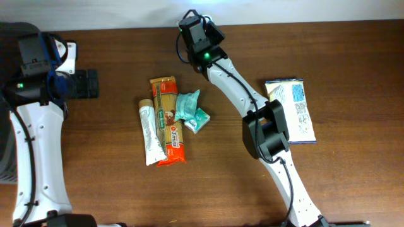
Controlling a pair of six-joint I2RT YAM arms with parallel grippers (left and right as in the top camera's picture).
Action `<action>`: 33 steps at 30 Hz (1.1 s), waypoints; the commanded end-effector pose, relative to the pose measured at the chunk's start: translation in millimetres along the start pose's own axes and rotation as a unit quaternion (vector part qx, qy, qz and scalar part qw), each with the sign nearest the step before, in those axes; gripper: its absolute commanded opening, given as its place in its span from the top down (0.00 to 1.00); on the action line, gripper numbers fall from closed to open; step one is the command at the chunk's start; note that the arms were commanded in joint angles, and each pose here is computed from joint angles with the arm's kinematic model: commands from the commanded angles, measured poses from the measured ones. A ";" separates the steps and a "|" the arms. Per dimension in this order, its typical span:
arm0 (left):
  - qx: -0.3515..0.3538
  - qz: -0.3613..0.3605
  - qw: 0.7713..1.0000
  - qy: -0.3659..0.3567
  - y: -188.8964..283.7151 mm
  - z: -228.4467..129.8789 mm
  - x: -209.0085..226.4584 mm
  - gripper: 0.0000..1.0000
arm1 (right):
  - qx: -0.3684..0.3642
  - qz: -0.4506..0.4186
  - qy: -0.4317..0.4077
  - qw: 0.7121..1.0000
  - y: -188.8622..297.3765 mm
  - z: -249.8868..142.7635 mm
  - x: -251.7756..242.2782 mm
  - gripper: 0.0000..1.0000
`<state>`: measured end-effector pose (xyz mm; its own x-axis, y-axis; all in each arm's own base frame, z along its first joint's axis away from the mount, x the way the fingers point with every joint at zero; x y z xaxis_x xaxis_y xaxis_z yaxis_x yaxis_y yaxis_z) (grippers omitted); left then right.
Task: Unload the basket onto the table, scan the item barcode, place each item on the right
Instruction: 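Place the tissue pack on top of the snack bag and release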
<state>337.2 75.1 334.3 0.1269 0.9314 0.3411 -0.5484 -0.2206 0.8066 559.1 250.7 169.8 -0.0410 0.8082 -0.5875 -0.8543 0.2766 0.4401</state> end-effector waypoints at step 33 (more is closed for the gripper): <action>-0.010 0.009 1.000 -0.003 7.8 1.7 4.0 0.01 | 0.518 0.299 -0.396 0.696 88.2 -186.7 -228.7 0.54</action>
<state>337.2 75.1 334.3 0.1270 0.9315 0.3409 -0.5481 -0.2206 0.8068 387.3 -21.1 188.2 0.4935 0.8658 0.0826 0.1310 -0.1678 0.9771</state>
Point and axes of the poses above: each gripper's point midway between its finger pads, its own y axis back along the fingers, its own x axis along the line the jaws close on, z = x × y, the point moved 10 cm from there along y, back along the fingers, and after that the axes turned 15 degrees about -y, right-handed, at the moved point
